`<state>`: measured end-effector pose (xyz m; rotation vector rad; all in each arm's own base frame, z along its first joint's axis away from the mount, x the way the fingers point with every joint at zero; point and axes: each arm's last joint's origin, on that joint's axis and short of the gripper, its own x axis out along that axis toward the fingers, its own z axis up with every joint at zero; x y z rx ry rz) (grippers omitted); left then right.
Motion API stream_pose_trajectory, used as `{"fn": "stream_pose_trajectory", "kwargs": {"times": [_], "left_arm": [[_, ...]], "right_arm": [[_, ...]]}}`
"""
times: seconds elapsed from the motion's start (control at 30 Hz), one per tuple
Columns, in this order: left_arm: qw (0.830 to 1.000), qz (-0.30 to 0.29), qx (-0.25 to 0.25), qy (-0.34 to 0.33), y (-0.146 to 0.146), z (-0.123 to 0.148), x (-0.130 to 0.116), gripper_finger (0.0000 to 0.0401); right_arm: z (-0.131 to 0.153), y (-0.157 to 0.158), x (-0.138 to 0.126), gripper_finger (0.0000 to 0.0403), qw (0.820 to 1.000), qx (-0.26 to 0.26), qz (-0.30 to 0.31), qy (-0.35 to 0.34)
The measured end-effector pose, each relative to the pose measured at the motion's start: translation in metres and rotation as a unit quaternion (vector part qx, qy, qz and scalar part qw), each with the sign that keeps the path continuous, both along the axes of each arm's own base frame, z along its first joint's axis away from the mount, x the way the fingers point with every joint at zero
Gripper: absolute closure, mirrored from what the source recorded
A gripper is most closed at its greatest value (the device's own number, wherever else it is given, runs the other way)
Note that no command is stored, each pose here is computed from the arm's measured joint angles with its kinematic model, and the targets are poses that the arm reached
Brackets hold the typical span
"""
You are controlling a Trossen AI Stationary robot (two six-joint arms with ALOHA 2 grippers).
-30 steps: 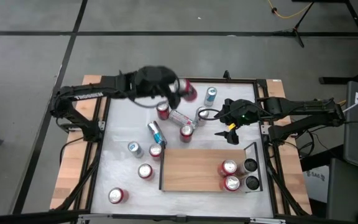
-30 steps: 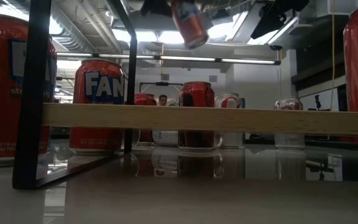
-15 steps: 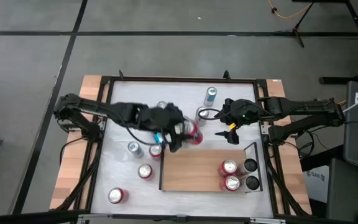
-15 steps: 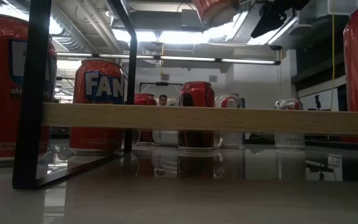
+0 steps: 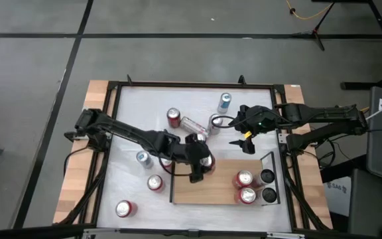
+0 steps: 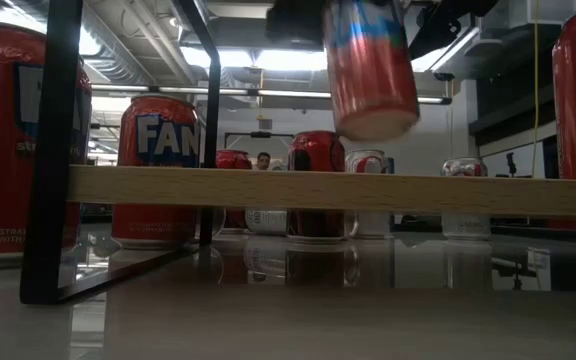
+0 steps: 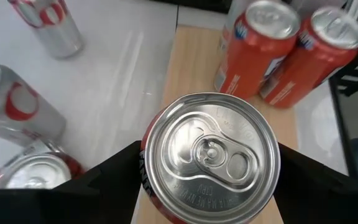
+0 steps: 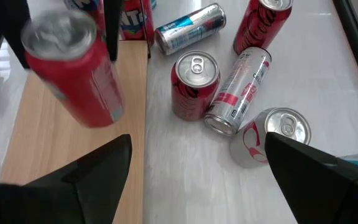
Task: Place canned beverage on shelf
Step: Put the top left orange soda can on the shelf
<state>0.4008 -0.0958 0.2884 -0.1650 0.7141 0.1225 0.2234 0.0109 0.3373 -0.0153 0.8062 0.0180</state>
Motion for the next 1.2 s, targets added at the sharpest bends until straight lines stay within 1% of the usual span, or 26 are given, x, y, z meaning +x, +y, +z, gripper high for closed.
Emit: {"fn": "stream_pose_trajectory", "kwargs": {"times": [0.17,0.3,0.5,0.73,1.2], "left_arm": [[1.0,-0.002,0.003,0.008,-0.003,-0.019,0.012,0.0123],[1.0,-0.002,0.003,0.002,-0.004,-0.025,0.017,0.012],[1.0,-0.003,0.006,0.017,-0.006,-0.039,0.022,0.0104],[1.0,-0.003,0.006,0.015,-0.006,-0.04,0.023,0.0081],[1.0,0.009,-0.005,0.013,-0.006,-0.039,0.023,0.0078]], "right_arm": [[0.0,0.0,0.0,0.0042,1.0,0.0,0.0,0.0],[0.0,0.0,0.0,0.0042,1.0,0.0,0.0,0.0],[0.0,0.0,0.0,0.0042,1.0,0.0,0.0,0.001],[0.0,0.0,0.0,0.0042,1.0,0.0,0.0,0.001],[0.0,0.0,0.0,0.0042,1.0,0.0,0.0,0.001]]}}
